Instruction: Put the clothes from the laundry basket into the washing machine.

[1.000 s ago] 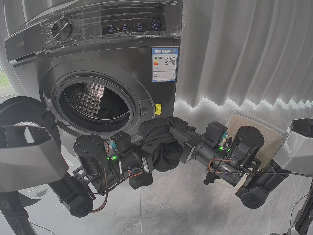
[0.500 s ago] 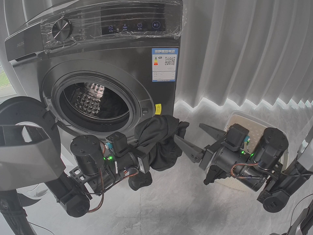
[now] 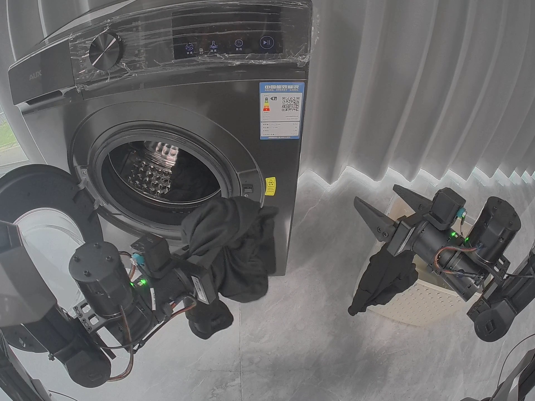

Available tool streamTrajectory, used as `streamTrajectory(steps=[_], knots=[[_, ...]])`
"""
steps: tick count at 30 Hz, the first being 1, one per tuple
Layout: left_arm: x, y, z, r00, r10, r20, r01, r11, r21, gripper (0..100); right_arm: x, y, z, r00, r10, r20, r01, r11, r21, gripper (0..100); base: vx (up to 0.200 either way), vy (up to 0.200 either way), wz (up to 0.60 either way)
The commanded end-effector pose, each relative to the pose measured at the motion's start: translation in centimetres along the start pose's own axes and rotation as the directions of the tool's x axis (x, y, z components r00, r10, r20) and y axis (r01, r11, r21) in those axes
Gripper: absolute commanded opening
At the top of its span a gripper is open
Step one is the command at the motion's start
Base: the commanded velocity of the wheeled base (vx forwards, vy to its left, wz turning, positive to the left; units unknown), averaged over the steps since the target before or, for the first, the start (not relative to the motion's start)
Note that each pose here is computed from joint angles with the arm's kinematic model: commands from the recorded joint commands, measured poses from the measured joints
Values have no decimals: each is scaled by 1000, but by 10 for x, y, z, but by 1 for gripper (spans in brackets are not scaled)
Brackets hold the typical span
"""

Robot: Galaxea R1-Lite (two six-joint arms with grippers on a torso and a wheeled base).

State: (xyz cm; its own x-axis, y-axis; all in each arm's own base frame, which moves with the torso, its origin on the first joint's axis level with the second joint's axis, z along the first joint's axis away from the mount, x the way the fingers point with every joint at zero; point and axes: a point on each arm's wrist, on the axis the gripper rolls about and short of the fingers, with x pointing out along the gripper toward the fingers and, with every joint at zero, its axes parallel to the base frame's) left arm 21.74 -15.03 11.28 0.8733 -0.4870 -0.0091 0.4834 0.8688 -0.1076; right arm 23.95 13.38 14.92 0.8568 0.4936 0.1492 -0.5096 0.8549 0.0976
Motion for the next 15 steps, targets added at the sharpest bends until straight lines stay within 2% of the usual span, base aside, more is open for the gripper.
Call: streamTrajectory(steps=[1,2,4,5,6,7,10,15], knots=[[-6,6,6,996,89,25,-89,996,9,0,-1,-7,2,1000,-23,9,23,1000,-4,100,0,0,0],[-2,15,2,991,131,10,-131,991,19,0,-1,-8,1,1000,-29,7,29,1000,-4,100,0,0,0],[0,19,-1,989,148,1,-148,989,26,0,-1,-10,2,999,-32,7,32,999,-5,100,0,0,0],[0,26,-8,984,176,-28,-175,984,42,0,-2,-12,2,999,-40,8,40,999,-6,100,0,0,0],[0,26,-8,984,176,-28,-175,984,42,0,-2,-12,2,999,-40,8,40,999,-6,100,0,0,0],[3,31,-9,981,193,-28,-192,981,37,0,-1,-12,4,999,-40,15,41,999,-7,100,0,0,0],[5,30,-11,981,192,-34,-191,981,34,0,-1,-11,2,999,-38,8,38,999,-6,100,0,0,0],[6,29,-16,981,186,-53,-185,982,36,0,-1,-9,2,999,-32,7,32,999,-5,100,0,200,0]])
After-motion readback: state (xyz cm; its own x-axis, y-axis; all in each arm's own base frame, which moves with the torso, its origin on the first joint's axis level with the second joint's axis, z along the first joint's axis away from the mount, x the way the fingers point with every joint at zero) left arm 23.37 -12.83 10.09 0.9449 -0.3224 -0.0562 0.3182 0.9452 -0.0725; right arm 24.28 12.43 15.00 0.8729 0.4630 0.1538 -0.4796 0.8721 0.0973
